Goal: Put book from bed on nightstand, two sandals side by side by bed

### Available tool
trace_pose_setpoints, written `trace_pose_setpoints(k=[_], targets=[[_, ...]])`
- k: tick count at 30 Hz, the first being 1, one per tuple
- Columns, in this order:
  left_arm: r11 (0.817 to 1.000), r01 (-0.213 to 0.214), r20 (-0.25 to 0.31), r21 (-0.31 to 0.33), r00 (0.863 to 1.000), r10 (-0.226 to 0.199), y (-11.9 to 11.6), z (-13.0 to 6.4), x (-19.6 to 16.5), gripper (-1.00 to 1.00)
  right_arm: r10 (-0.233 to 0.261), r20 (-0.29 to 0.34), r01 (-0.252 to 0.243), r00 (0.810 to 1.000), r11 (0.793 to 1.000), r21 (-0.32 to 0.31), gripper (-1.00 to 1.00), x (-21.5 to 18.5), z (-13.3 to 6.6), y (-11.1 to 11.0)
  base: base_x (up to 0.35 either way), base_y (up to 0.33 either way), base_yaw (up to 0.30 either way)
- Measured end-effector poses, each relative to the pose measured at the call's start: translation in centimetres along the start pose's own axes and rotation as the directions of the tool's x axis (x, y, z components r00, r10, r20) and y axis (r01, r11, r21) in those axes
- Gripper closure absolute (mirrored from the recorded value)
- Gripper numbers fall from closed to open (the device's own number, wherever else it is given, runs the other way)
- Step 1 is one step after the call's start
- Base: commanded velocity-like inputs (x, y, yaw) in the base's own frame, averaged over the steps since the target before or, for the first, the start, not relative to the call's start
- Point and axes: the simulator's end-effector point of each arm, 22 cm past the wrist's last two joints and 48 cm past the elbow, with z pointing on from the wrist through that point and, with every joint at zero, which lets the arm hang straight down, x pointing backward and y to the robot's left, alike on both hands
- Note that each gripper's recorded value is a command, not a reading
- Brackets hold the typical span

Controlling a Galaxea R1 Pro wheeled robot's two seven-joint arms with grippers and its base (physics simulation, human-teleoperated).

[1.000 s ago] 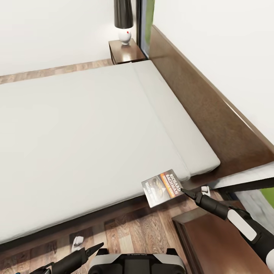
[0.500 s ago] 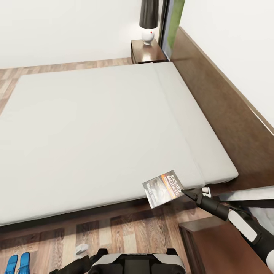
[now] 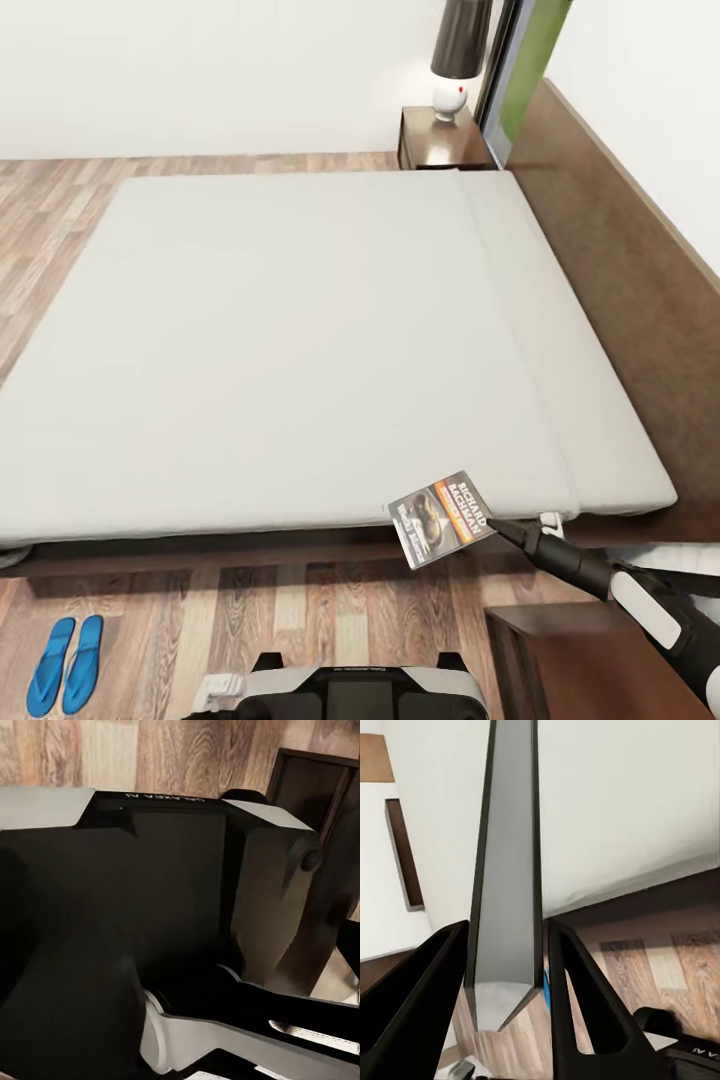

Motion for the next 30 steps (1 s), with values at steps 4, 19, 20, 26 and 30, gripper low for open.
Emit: trace_pose_setpoints(k=[4, 19, 20, 26, 30], targets=[[0.998, 0.056, 0.049, 0.001, 0.997, -0.056, 0.1, -0.1, -1.1, -1.0, 0.002, 0.0, -0.002, 1.0, 1.0, 0.003, 1.0, 0.0, 0.0, -0.1, 0.0, 0.0, 0.286], [0.992, 0.126, 0.084, -0.012, 0.989, -0.124, 0.9, -0.4, -1.3, -1.0, 0.003, 0.0, -0.003, 1.0, 1.0, 0.005, 1.0, 0.0, -0.2, -0.2, 0.0, 0.0, 0.286], [0.992, 0.126, 0.084, -0.012, 0.989, -0.124, 0.9, -0.4, -1.3, -1.0, 0.004, 0.0, -0.004, 1.0, 1.0, 0.005, 1.0, 0.0, -0.2, -0.2, 0.0, 0.0, 0.286], [0.989, 0.145, 0.103, -0.014, 0.984, -0.143, 1.2, -0.6, -1.7, -1.0, 0.004, 0.0, -0.004, 1.0, 1.0, 0.005, 1.0, 0.1, -0.1, -0.3, 0.0, 0.0, 0.286], [0.987, 0.161, 0.117, -0.01, 0.98, -0.159, 1.1, -0.6, -2.0, -1.0, 0.004, 0.0, -0.004, 1.0, 1.0, 0.006, 1.0, 0.1, -0.2, -0.3, 0.0, 0.0, 0.286]])
